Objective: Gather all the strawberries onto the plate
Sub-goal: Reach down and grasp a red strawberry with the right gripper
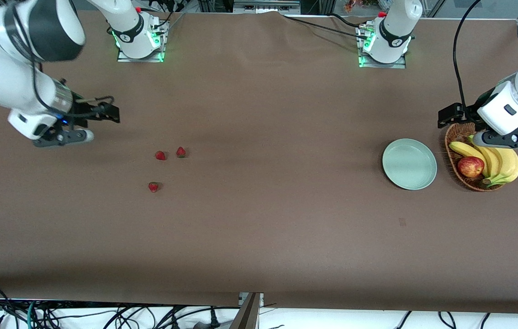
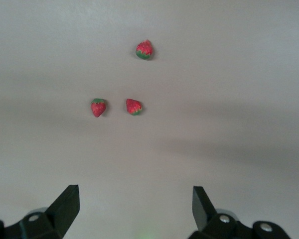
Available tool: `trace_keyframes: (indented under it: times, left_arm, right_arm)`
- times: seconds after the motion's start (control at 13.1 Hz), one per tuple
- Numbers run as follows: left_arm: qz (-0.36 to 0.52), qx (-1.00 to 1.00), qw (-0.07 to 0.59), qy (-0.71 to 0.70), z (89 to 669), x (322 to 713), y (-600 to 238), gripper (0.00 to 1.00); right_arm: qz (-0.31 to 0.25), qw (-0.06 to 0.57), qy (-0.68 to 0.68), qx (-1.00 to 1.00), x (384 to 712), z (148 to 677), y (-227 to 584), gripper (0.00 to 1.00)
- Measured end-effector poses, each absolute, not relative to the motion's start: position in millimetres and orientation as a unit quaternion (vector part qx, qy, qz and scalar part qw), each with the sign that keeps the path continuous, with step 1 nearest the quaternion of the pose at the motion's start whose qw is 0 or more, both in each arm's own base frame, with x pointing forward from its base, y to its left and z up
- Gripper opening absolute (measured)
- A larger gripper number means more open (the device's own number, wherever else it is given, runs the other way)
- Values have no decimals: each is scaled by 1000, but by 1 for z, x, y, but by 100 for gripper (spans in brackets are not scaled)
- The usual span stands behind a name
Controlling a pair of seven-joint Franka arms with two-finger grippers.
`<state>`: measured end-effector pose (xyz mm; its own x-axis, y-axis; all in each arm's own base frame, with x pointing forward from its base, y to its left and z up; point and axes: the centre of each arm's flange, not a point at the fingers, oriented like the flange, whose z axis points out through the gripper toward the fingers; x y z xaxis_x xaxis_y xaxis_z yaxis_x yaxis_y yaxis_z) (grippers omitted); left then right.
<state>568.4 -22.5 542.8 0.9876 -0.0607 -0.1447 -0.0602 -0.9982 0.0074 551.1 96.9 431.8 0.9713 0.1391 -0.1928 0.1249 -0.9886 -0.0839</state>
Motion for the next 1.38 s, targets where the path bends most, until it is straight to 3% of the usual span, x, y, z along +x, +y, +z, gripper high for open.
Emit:
trace_keyframes:
  times: [0.46, 0.76, 1.15, 1.22, 1.3, 1.38]
  left_arm:
    - [-74, 997, 2, -30, 542, 569, -23, 100]
    - [-74, 997, 2, -30, 541, 569, -23, 100]
    - [-72, 997, 2, -30, 542, 569, -23, 100]
    - [-72, 997, 2, -30, 542, 569, -23, 100]
    - [-72, 997, 2, -30, 542, 569, -23, 100]
    - [-72, 997, 2, -30, 542, 569, -23, 100]
  right_arm:
    - [84, 32, -80, -993, 576, 297, 137, 100]
    - [63, 29, -81, -994, 558, 211, 143, 99]
    - [60, 31, -81, -994, 539, 187, 143, 94]
    - [60, 31, -81, -994, 536, 184, 145, 88]
    - [60, 31, -82, -994, 533, 180, 145, 88]
    - [60, 31, -82, -994, 530, 177, 145, 80]
